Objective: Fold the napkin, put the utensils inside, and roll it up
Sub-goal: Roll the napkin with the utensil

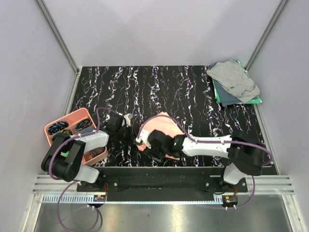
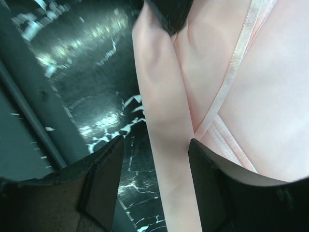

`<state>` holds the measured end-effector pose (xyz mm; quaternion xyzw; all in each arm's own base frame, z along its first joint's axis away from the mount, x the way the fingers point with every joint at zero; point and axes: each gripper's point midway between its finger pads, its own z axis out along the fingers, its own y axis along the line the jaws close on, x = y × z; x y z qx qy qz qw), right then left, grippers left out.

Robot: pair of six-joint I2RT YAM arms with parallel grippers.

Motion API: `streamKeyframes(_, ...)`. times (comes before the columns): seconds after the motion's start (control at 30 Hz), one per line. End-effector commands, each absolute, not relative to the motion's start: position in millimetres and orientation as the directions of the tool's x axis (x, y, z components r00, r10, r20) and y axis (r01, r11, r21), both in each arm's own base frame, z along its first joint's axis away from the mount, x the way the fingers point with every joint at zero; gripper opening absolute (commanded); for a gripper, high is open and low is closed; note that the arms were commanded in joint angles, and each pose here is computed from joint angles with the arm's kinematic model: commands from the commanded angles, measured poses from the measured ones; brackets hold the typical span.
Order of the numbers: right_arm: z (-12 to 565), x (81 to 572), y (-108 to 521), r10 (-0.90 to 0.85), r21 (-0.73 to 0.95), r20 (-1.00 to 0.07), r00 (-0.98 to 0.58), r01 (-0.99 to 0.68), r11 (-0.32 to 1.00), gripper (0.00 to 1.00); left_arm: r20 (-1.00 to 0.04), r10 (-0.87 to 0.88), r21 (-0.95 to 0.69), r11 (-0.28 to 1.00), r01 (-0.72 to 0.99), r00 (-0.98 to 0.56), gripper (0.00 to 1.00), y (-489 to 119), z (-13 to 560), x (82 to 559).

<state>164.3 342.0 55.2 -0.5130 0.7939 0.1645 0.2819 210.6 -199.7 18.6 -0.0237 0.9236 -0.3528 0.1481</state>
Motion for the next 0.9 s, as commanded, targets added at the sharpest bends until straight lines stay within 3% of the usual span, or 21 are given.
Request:
streamKeyframes(0.0,68.2,196.8,341.3,-0.725,-0.341,-0.674,-0.141,-0.811,0.475,0.65,-0.209,-0.136,-0.636,0.772,0.029,-0.968,0.00,-196.1,13.1,204.9)
streamKeyframes(0.17,52.2,193.6,341.6,-0.773,-0.427,-0.629,-0.086,-0.793,0.435,0.65,-0.208,-0.128,-0.633,0.774,0.034,-0.970,0.00,-196.5,14.9,205.9)
streamKeyframes(0.47,21.1,187.1,336.8,-0.824,-0.432,-0.561,-0.071,-0.825,0.365,0.64,-0.207,-0.114,-0.634,0.772,0.044,-0.972,0.00,-197.7,16.3,206.6)
streamKeyframes(0.57,10.9,184.9,336.9,-0.826,-0.386,-0.556,-0.090,-0.852,0.353,0.64,-0.206,-0.107,-0.638,0.768,0.051,-0.973,0.00,-199.1,16.9,206.9)
streamKeyframes(0.73,2.8,168.8,346.1,-0.800,-0.135,-0.568,-0.195,-0.936,0.324,0.58,-0.222,-0.101,-0.647,0.759,0.069,-0.970,0.00,-201.0,22.2,208.7)
streamKeyframes(0.87,-10.7,160.2,337.0,-0.830,-0.002,-0.483,-0.280,-0.947,0.321,0.51,-0.239,-0.104,-0.652,0.754,0.081,-0.965,0.00,-202.9,28.4,213.3)
